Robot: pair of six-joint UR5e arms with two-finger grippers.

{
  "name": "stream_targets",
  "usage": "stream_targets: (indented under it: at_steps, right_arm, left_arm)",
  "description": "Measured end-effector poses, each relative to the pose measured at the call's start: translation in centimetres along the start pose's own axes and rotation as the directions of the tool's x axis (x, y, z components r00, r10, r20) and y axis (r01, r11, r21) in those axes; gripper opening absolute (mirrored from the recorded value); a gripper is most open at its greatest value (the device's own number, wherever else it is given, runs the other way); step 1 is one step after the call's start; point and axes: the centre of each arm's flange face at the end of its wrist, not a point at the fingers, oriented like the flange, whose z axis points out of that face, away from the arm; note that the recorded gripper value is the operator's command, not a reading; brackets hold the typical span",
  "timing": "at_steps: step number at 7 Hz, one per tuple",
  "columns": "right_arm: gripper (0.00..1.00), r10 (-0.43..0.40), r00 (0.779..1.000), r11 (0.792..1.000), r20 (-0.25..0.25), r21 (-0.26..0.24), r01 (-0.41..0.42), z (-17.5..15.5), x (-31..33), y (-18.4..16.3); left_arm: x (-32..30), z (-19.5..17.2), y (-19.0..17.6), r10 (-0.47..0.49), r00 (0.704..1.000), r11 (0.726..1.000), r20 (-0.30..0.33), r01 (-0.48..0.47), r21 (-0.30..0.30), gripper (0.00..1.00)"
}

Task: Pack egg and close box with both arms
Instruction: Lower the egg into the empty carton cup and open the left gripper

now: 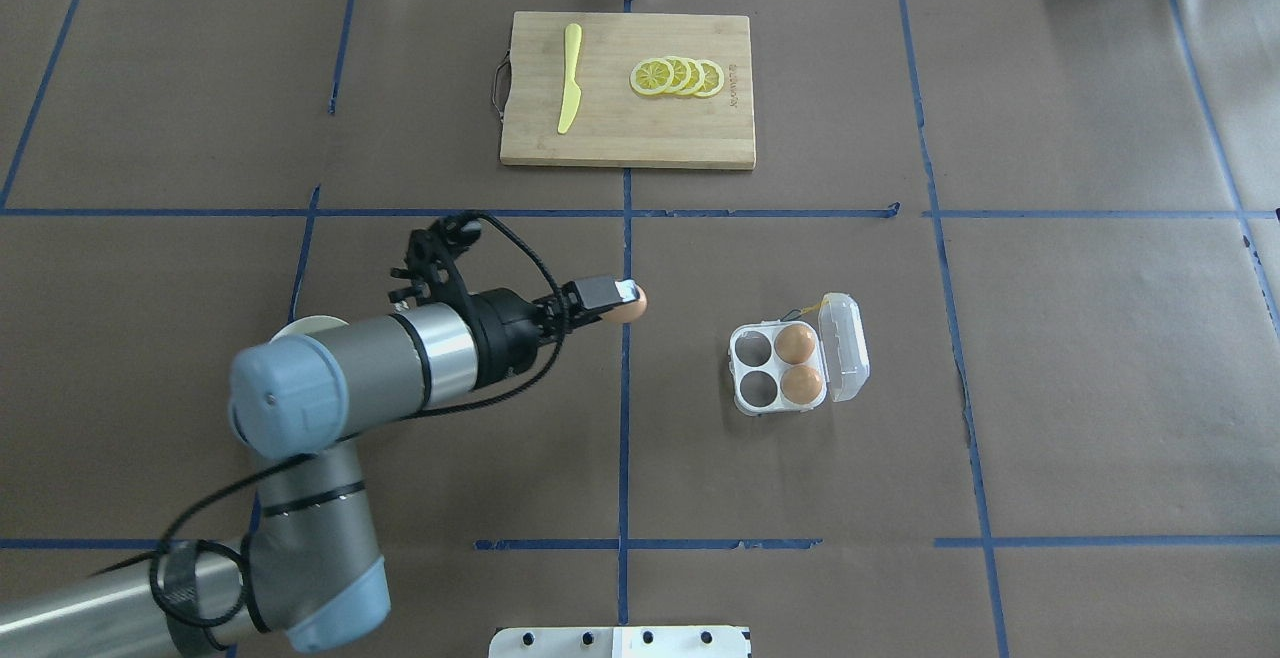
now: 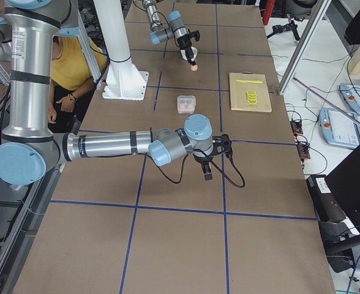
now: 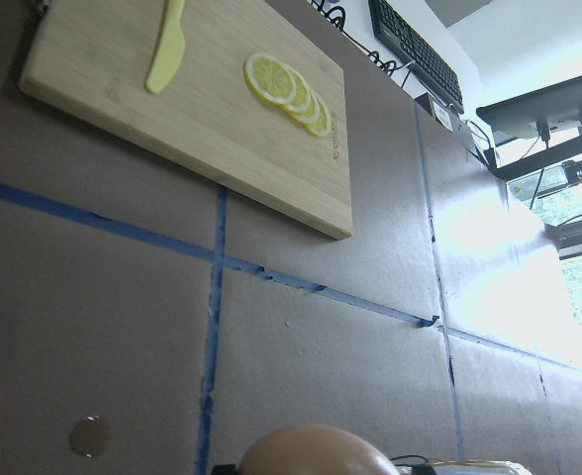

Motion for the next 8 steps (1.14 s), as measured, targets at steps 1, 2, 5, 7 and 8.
stream_targets:
  at_steps: [1,2,5,7,8]
  right_arm:
    - [1.0,0.001,1.0,1.0,0.0,0.0,-0.001,0.0,0.0,0.0]
    - [1.0,0.001,1.0,1.0,0.0,-0.001,-0.001,0.0,0.0,0.0]
    - [1.0,0.001,1.0,1.0,0.0,0.0,-0.001,0.0,0.0,0.0]
    - [1.0,-0.001,1.0,1.0,0.0,0.002,0.001,-0.1,0.0,0.0]
    - [1.0,-0.001,1.0,1.0,0.0,0.003,0.001,-0.1,0.0,-0.1]
  left_arm:
    - [1.0,2.2,3.4,-0.047,0.999,0.999,-0.013,0.047,0.013,0.32]
    - [1.6,4.0,5.8,-0.071,0.997,0.997,-0.015,0.071,0.023,0.33]
    - [2.9,9.1,9.8,-0.099,0.995,0.994,0.004,0.099,0.043,0.35]
    - [2.9,10.4,11.1,-0.102,0.995,0.994,0.017,0.101,0.048,0.36]
    - [2.9,10.8,11.4,-0.102,0.995,0.994,0.022,0.101,0.048,0.38]
